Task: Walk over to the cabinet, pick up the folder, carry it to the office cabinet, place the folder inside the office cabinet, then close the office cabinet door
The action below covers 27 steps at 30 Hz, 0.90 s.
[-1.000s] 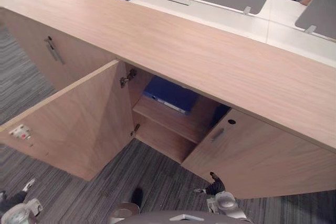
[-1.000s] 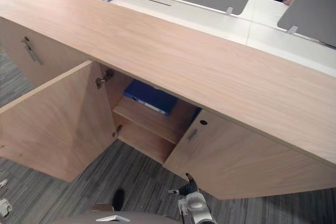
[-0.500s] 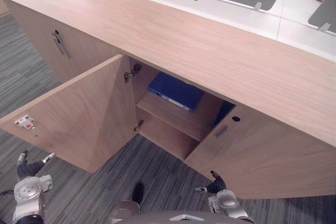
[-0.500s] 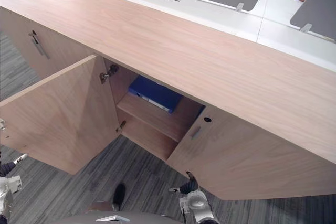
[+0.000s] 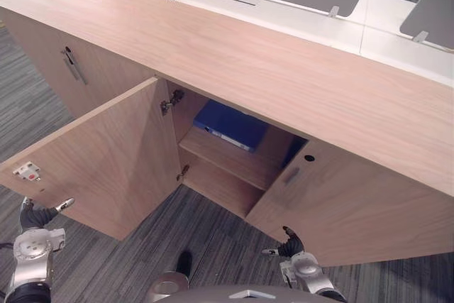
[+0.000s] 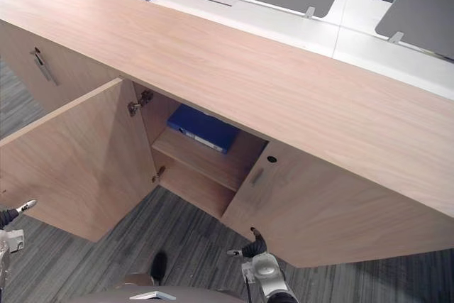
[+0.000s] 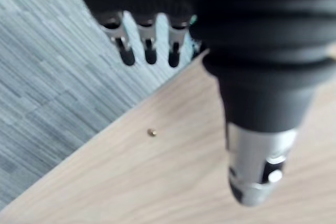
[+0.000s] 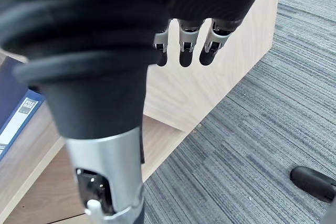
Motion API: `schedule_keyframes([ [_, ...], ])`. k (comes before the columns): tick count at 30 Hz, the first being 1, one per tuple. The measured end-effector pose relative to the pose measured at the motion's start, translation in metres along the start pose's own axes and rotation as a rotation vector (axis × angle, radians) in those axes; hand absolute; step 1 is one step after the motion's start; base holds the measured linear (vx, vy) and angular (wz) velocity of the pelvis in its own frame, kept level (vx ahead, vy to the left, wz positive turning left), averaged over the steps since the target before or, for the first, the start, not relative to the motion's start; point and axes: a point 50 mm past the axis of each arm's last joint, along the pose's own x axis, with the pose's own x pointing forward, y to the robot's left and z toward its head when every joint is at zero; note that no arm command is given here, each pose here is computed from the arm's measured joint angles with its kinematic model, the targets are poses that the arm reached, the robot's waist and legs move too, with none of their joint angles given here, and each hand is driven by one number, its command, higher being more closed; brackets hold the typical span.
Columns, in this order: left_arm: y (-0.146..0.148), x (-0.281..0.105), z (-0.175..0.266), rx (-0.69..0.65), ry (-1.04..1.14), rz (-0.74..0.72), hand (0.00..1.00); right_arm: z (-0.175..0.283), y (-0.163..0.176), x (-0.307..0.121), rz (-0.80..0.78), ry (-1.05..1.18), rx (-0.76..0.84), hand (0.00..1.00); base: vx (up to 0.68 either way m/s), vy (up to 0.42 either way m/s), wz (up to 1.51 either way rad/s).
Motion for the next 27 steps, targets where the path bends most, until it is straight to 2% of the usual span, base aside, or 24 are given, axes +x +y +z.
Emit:
schedule_keyframes([
  [10,-0.002,0.001,0.008,0.003,-0.032,-0.020,0.00,-0.008,0.001,-0.003,0.003,0.021,0.002,0.00,-0.05,-0.018,0.01],
  [20,-0.008,-0.004,-0.003,0.048,-0.001,-0.058,0.00,0.004,-0.001,0.002,0.014,-0.011,0.005,0.00,0.05,-0.021,-0.03],
  [27,-0.032,-0.021,-0.028,0.074,0.072,-0.145,0.00,0.003,0.000,0.001,0.017,-0.007,0.006,0.00,-0.11,-0.003,-0.14],
])
